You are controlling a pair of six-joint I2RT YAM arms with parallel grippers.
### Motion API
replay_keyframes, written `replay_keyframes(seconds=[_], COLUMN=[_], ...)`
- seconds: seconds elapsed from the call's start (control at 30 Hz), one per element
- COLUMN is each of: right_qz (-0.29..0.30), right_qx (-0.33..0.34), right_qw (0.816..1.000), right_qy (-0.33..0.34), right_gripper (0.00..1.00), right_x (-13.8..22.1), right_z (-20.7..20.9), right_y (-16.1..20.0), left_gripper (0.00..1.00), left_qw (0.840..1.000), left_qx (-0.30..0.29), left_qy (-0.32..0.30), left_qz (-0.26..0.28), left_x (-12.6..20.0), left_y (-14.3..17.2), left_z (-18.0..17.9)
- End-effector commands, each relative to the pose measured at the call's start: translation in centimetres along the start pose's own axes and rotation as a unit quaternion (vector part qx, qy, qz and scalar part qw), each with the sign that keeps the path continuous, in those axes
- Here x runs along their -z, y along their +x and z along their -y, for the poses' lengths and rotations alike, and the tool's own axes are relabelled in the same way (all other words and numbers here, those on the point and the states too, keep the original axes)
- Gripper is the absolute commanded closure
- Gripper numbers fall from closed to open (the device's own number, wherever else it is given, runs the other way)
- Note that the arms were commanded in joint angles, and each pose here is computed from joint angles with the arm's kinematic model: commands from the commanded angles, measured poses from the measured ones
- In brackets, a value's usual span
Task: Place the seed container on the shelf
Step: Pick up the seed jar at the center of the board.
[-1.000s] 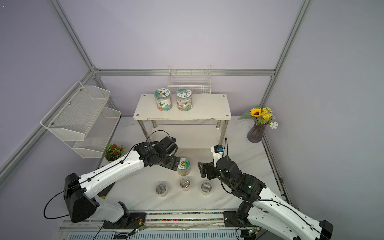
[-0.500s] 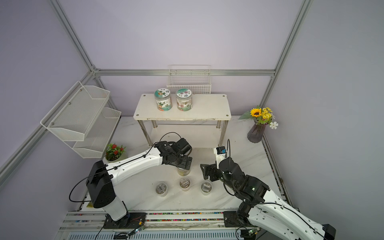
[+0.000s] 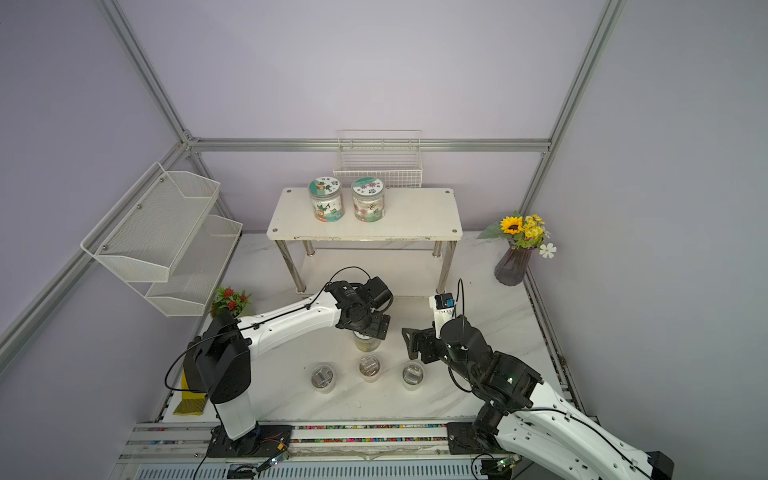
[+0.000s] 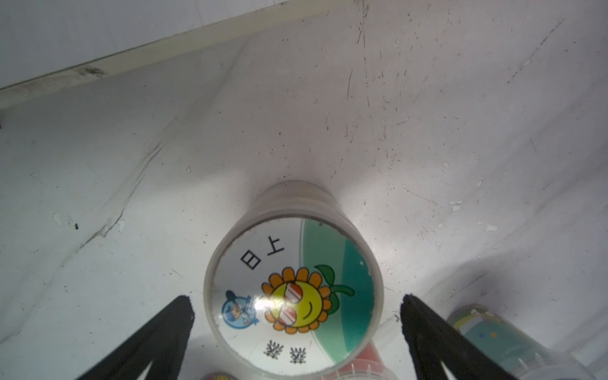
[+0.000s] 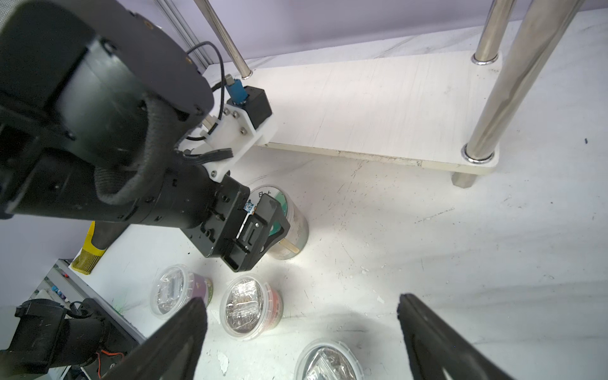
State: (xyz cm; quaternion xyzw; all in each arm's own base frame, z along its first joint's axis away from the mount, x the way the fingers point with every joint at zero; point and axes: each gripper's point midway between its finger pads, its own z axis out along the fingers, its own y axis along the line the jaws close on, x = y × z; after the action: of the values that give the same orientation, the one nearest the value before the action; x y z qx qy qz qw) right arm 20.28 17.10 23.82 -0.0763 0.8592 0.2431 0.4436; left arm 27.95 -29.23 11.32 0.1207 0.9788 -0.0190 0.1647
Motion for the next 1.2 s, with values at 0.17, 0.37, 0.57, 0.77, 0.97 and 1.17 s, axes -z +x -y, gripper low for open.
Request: replay_keyframes(seconds=[0.17, 0.37, 0.57, 0.77, 0.97, 1.17], right_qz=[-0.001, 0.0, -0.001, -0.003, -0.004, -0.007], right_qx=[-0.005, -0.006, -0.006, -0.004, -0.001, 0.0], right_qw=[1.0, 1.0, 1.0, 1.0, 1.0, 1.0], right_qy=[0.005, 0.004, 0.004, 0.002, 0.004, 0.004], right_gripper=[0.06, 0.06, 0.06, 0.06, 0.06, 0.07], right_x=[0.4, 0.4, 0.3, 0.1, -0.1, -0.2], right_z=[0.3, 0.3, 0.3, 0.2, 0.2, 0.2], right_y=[0.2, 0.2, 0.3, 0.4, 0.5, 0.6], left_gripper=[0.0, 0.0, 0.01, 0.06, 0.08, 0.14], left_qw=[1.0, 1.0, 1.0, 1.0, 1.0, 0.999], left_qx=[-0.002, -0.005, -0.011, -0.014, -0.019, -0.025], left_qy=[-0.001, -0.005, -0.015, -0.015, -0.014, -0.012], left_qz=[-0.005, -0.01, -0.015, -0.014, -0.019, -0.018], left_x=[-0.3, -0.7, -0.9, -0.8, -1.2, -0.9], left_y=[-0.4, -0.3, -0.1, -0.2, -0.2, -0.3], left_z=[0.5, 0.5, 0.2, 0.3, 0.5, 0.5])
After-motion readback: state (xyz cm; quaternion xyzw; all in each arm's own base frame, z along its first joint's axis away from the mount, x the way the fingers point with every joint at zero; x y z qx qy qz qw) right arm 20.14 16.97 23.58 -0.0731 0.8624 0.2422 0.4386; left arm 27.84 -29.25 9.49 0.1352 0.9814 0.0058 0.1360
